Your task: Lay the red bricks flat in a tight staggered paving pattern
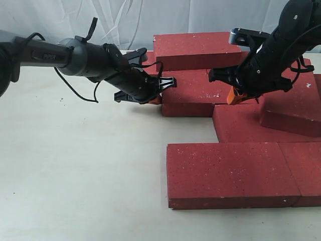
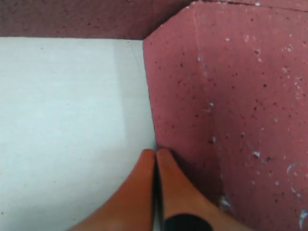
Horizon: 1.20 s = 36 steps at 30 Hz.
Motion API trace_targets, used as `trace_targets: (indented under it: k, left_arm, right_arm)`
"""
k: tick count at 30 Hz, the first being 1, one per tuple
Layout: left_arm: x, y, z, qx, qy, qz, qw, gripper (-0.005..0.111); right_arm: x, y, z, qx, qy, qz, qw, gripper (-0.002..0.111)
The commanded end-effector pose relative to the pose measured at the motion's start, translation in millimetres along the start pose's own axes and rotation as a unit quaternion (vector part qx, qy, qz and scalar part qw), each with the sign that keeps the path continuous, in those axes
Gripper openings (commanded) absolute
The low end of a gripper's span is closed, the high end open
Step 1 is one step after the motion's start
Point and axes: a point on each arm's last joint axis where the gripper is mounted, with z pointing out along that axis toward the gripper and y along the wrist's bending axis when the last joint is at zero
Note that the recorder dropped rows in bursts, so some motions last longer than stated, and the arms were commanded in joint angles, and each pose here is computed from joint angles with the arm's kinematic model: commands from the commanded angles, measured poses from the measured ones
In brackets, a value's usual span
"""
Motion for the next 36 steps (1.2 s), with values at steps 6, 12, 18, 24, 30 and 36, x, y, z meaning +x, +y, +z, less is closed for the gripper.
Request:
trace_targets:
  k: [6, 12, 18, 24, 30, 36]
  left_arm:
    - [1, -1.4, -2, -0.004, 0.020, 0.027, 0.999, 0.000]
    - [-2, 16.1, -7, -0.014, 0.055, 0.022, 0.998, 0.000]
    - [-4, 9.8, -6, 0.009, 0.039, -0.019, 0.999, 0.000]
    - [4, -7.6, -1, 0.016, 0.027, 0.002, 1.000, 0.000]
    - [2, 3.6, -4, -0.003, 0.041, 0.030, 0.999, 0.000]
    - [-4, 44.7, -22, -0.012, 0.136, -0.007, 0.991, 0.000]
  right_arm:
    - [-1, -1, -4, 0.002, -0.009, -0.007, 1.000, -0.001]
    - [-1, 1, -4, -0.006, -0.009, 0.002, 1.000, -0.001]
    - [0, 1, -4, -0.007, -0.005, 0.003, 1.000, -0.001]
    - [0, 1, -4, -0.007, -0.006, 0.002, 1.000, -0.001]
    - [-1, 1, -4, -0.007, -0.007, 0.002, 1.000, -0.001]
    - [0, 4, -12, -0.018, -0.013, 0.010, 1.000, -0.001]
